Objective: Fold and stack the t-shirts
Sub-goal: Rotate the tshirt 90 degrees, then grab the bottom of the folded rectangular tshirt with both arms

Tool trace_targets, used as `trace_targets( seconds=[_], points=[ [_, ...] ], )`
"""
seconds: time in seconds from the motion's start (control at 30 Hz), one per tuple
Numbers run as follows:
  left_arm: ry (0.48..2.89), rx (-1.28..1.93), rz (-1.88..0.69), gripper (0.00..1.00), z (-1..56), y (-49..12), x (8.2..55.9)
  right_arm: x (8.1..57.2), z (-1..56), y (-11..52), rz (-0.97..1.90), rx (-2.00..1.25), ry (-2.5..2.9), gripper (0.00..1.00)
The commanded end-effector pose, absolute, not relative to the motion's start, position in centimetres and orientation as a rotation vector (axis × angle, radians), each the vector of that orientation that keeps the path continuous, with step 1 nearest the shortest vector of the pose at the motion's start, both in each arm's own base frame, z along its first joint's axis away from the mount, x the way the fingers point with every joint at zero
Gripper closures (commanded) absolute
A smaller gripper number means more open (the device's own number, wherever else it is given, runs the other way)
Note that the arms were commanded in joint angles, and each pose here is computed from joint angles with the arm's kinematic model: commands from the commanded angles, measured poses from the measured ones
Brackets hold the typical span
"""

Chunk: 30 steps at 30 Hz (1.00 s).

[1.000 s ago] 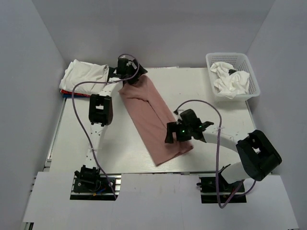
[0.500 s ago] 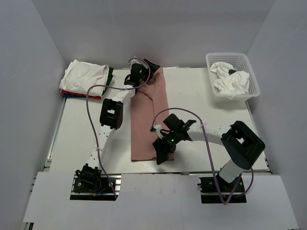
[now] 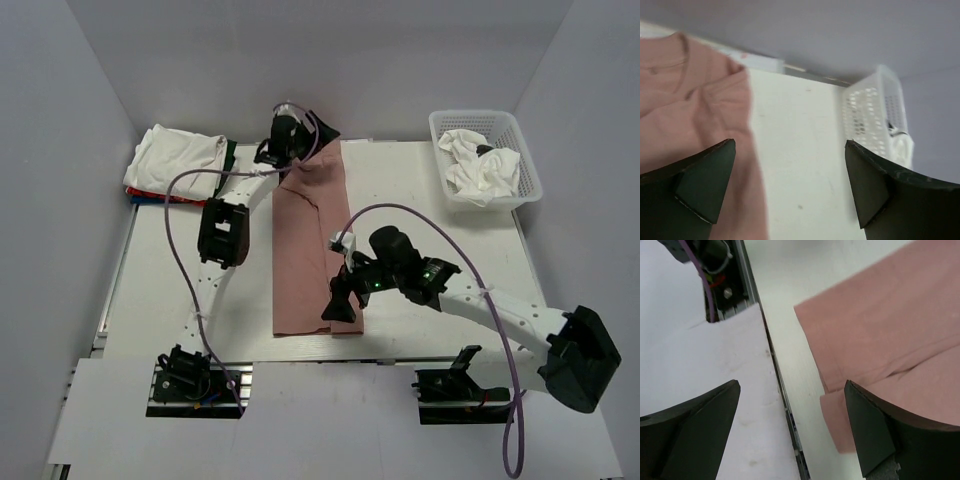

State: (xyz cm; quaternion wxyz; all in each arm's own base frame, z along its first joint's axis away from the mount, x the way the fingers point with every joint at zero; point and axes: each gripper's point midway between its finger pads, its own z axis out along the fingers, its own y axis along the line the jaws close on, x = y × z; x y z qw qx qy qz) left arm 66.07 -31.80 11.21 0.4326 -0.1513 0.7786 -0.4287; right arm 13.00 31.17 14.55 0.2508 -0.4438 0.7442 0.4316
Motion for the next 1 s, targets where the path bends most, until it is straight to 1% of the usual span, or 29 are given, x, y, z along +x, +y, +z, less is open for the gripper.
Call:
trace_targets(
  seconds=[0.0,0.03,0.07,0.1,0.17,0.2,0.23,0.27,0.33,0.37,0.4,0.43,0.47,0.5,0.57,0.6,0.63,0.7,0.73,0.8,0.83,0.93,0.97],
  points=[
    [1.716,-0.145,-1.086,0.00,30.2,-31.3,62.4,12.8,17.1,31.8,1.224,-1.191,1.897,0.10],
    [1.719,-0.109,-1.089,0.00,32.3,-31.0,60.8,12.5,17.2,31.8,1.240,-1.183,1.902,0.10],
    [1.745,-0.104,-1.095,0.00,31.8,-31.1,60.5,12.7,17.2,31.7,1.232,-1.166,1.907,0.10],
    [1.743,-0.063,-1.084,0.00,33.6,-30.7,58.8,12.5,17.1,31.3,1.220,-1.154,1.906,0.10],
    [1.794,-0.019,-1.063,0.00,34.1,-30.1,56.6,13.5,16.6,30.6,1.148,-1.077,1.945,0.10],
    [1.922,-0.015,-1.010,0.00,30.6,-29.4,55.1,14.1,15.5,29.4,1.071,-1.021,1.974,0.10],
    [1.896,0.016,-0.996,0.00,33.6,-28.3,52.4,14.9,14.8,28.8,1.006,-0.960,2.011,0.10],
    [2.013,-0.015,-0.936,0.00,28.7,-27.1,50.6,15.2,13.7,28.0,0.968,-0.915,2.048,0.10],
    [2.014,-0.017,-0.909,0.00,27.7,-25.8,46.9,16.2,12.2,26.5,0.860,-0.823,2.102,0.10],
    [2.046,-0.033,-0.890,0.00,25.9,-23.9,42.7,16.0,11.4,25.9,0.834,-0.819,2.140,0.10],
    [2.065,-0.048,-0.871,0.00,24.9,-23.0,40.8,15.9,10.9,25.5,0.818,-0.802,2.166,0.10],
    [2.110,-0.130,-0.833,0.00,23.3,-21.6,39.1,15.6,10.2,25.2,0.808,-0.816,2.185,0.10],
    [2.156,-0.131,-0.825,0.00,20.8,-20.6,35.5,15.2,9.4,24.6,0.780,-0.847,2.215,0.10],
    [2.190,-0.138,-0.814,0.00,19.4,-19.9,33.8,14.9,8.8,24.3,0.765,-0.855,2.241,0.10],
    [2.362,-0.189,-0.802,0.00,14.9,-18.9,29.1,13.7,7.2,23.8,0.767,-0.890,2.322,0.10],
    [2.403,-0.167,-0.868,0.00,15.0,-19.3,26.7,13.2,6.9,23.8,0.786,-0.890,2.348,0.10],
    [2.462,-0.205,-0.899,0.00,13.2,-19.1,24.7,12.5,5.5,23.4,0.777,-0.899,2.403,0.10],
    [2.509,-0.200,-0.963,0.00,12.1,-19.6,21.9,11.5,4.6,23.2,0.802,-0.912,2.449,0.10],
    [2.566,-0.233,-0.945,0.00,10.4,-18.8,19.9,11.0,4.4,23.3,0.826,-0.920,2.465,0.10],
    [2.634,-0.268,-0.898,0.00,8.6,-17.9,18.0,10.4,4.1,23.5,0.852,-0.931,2.479,0.10],
    [2.706,-0.281,-0.868,0.00,6.8,-17.4,16.3,10.2,4.1,23.7,0.870,-0.938,2.480,0.10],
    [2.756,-0.288,-0.975,0.00,5.4,-18.2,14.1,9.8,3.6,23.7,0.874,-0.939,2.511,0.10],
    [2.759,-0.292,-1.003,0.02,5.2,-18.4,13.8,9.8,3.6,24.0,0.877,-0.948,2.510,0.10]
  ],
)
